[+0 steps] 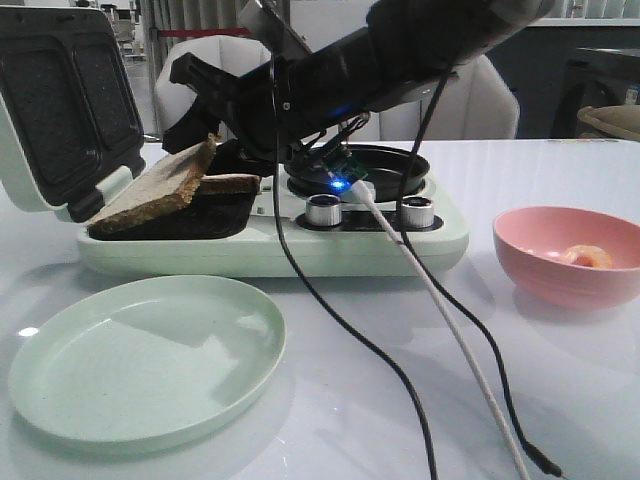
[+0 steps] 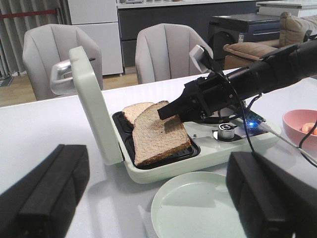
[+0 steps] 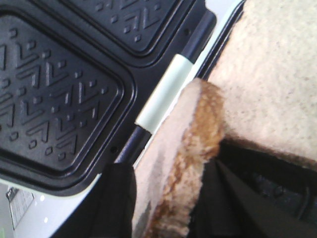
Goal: Make breakfast with bread and shrimp
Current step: 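Carry the bread with the right gripper over the nearer waffle plate, then release the bread onto the nearer waffle plate and raise the right gripper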
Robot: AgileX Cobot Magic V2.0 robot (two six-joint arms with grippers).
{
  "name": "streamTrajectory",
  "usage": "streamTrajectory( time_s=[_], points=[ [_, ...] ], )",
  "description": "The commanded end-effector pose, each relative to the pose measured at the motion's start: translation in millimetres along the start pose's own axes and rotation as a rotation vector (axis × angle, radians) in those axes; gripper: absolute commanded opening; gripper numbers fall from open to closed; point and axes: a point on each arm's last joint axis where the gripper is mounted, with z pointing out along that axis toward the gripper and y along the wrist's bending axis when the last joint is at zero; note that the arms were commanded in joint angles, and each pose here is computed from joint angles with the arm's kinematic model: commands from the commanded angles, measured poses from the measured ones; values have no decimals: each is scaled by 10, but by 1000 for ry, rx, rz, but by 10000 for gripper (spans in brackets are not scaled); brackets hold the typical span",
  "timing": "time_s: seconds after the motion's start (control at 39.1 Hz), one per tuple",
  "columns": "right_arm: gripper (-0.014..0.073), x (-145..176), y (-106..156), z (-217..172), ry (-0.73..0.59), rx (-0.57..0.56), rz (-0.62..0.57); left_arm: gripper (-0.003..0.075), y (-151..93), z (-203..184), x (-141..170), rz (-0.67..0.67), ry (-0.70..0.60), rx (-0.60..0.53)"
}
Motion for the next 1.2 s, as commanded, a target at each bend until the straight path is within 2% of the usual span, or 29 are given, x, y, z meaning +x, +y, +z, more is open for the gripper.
streamTrajectory(
  time_s=[0.0, 0.15, 0.33, 0.38, 0.51, 0.54, 0.66, 0.79, 0.97, 1.05, 1.17],
  points=[
    [394, -297, 368, -232, -65, -79, -82, 618, -2, -74, -152, -14, -126, 9],
    [394, -398, 547, -407, -63, -76, -181, 618, -2, -74, -152, -14, -126, 9],
    [402, -546, 691, -609, -105, -11, -233, 618, -2, -74, -152, -14, -126, 9],
    [440, -545, 698, -617, -97, -8, -254, 618, -2, -74, -152, -14, -126, 9],
    [615, -512, 661, -595, -69, 10, -296, 618, -2, -74, -152, -14, -126, 9],
    [623, -512, 656, -595, -67, 16, -304, 618, -2, -74, -152, -14, -126, 9],
    [605, -562, 689, -685, -69, 39, -369, 618, -2, -74, -152, -14, -126, 9],
    [605, -646, 832, -886, -65, 70, -447, 618, -2, -74, -152, -14, -126, 9],
    [605, -709, 965, -1254, 19, 237, -536, 618, -2, -74, -152, -14, -126, 9],
    [605, -726, 950, -1434, 76, 374, -575, 618, -2, -74, -152, -14, -126, 9],
    [605, -770, 948, -1765, 114, 596, -546, 618, -2, -74, -152, -14, -126, 9]
  ],
)
